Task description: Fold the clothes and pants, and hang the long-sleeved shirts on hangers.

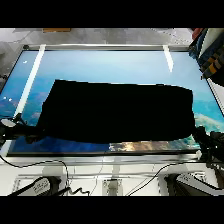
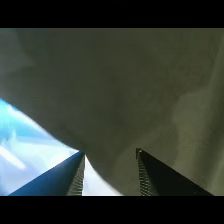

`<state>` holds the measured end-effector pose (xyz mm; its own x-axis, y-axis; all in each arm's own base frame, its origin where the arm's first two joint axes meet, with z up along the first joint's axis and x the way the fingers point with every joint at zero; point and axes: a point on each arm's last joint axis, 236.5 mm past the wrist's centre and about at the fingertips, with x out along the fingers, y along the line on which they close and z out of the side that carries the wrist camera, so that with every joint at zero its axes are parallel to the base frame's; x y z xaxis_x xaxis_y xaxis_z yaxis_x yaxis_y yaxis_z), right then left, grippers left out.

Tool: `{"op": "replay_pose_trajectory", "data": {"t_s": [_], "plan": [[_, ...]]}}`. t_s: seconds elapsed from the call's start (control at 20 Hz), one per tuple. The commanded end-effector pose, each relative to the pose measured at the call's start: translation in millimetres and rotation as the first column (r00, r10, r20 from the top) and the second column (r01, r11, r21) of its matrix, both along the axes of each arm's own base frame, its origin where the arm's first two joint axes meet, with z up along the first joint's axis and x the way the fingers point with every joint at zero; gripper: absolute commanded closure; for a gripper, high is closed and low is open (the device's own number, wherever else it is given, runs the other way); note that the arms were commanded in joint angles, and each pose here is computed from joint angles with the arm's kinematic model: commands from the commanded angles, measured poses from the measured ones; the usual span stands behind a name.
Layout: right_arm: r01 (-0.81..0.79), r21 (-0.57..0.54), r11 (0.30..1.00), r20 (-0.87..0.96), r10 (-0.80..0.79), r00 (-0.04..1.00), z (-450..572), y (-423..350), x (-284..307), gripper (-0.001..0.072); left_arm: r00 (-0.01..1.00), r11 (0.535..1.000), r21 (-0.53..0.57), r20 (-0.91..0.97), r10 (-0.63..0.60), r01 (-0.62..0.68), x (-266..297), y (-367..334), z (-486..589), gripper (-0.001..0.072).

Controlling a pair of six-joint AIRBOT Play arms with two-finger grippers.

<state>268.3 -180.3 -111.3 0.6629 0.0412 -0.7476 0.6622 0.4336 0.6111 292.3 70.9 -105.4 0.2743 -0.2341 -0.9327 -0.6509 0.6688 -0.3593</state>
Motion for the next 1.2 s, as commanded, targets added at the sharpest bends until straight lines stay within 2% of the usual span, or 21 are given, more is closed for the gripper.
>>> {"op": "replay_pose_trajectory", "data": {"t_s": [0.0,0.05,0.1,0.15,0.3,0.4,0.45,0.6,0.75,0.85,1.0,1.15], "plan": [[-0.001,0.001,1.000,0.002,0.001,1.000,0.5,0.4,0.3,0.0684,0.994,0.996,0.052,0.089,0.068,-0.073,20.5,16.9,0.8,0.0365],[-0.001,0.001,1.000,0.002,0.001,1.000,0.5,0.4,0.3,0.0684,0.992,0.995,0.063,0.101,0.072,-0.079,23.2,19.8,1.3,0.0478],[-0.002,0.002,1.000,0.002,0.002,1.000,0.5,0.6,0.3,0.0684,0.991,0.994,0.070,0.109,0.073,-0.081,24.9,21.8,1.8,0.0662],[-0.006,0.006,1.000,0.004,0.006,1.000,1.0,2.1,0.6,0.0684,0.991,0.994,0.073,0.112,0.074,-0.083,25.6,22.6,2.0,0.0690],[-0.057,-0.025,0.998,0.009,0.058,0.998,10.5,6.0,0.2,0.0685,0.991,0.994,0.109,0.136,-0.007,-0.007,26.6,22.5,7.7,0.0691],[-0.127,-0.110,0.986,-0.014,0.126,0.992,26.1,3.6,-4.6,0.0686,0.980,0.986,0.162,0.184,-0.073,0.043,30.6,25.0,23.5,0.0691],[-0.105,-0.139,0.985,-0.011,0.104,0.994,37.0,-1.2,-5.5,0.0686,0.970,0.978,0.200,0.220,-0.102,0.058,34.2,28.2,35.9,0.0691],[-0.043,-0.212,0.976,0.019,0.048,0.999,77.9,-4.9,-10.3,0.0687,0.929,0.949,0.315,0.346,-0.133,0.019,49.5,42.5,79.1,0.0693],[0.007,-0.275,0.962,0.082,0.016,0.997,122.4,-0.6,-12.0,0.0688,0.886,0.925,0.379,0.436,-0.157,-0.023,67.3,49.7,117.2,0.0695],[-0.031,-0.369,0.929,0.051,0.054,0.997,145.4,0.9,-12.3,0.0689,0.862,0.910,0.414,0.462,-0.210,-0.001,84.5,45.3,137.6,0.0697],[-0.057,-0.457,0.887,0.067,0.099,0.993,179.2,4.2,18.9,0.0689,0.817,0.877,0.481,0.495,-0.295,0.026,124.8,36.2,161.9,0.0698],[-0.073,-0.454,0.888,0.109,0.136,0.985,191.5,16.7,71.3,0.0689,0.818,0.874,0.484,0.487,-0.308,0.040,168.5,30.6,157.3,0.0698]]}}
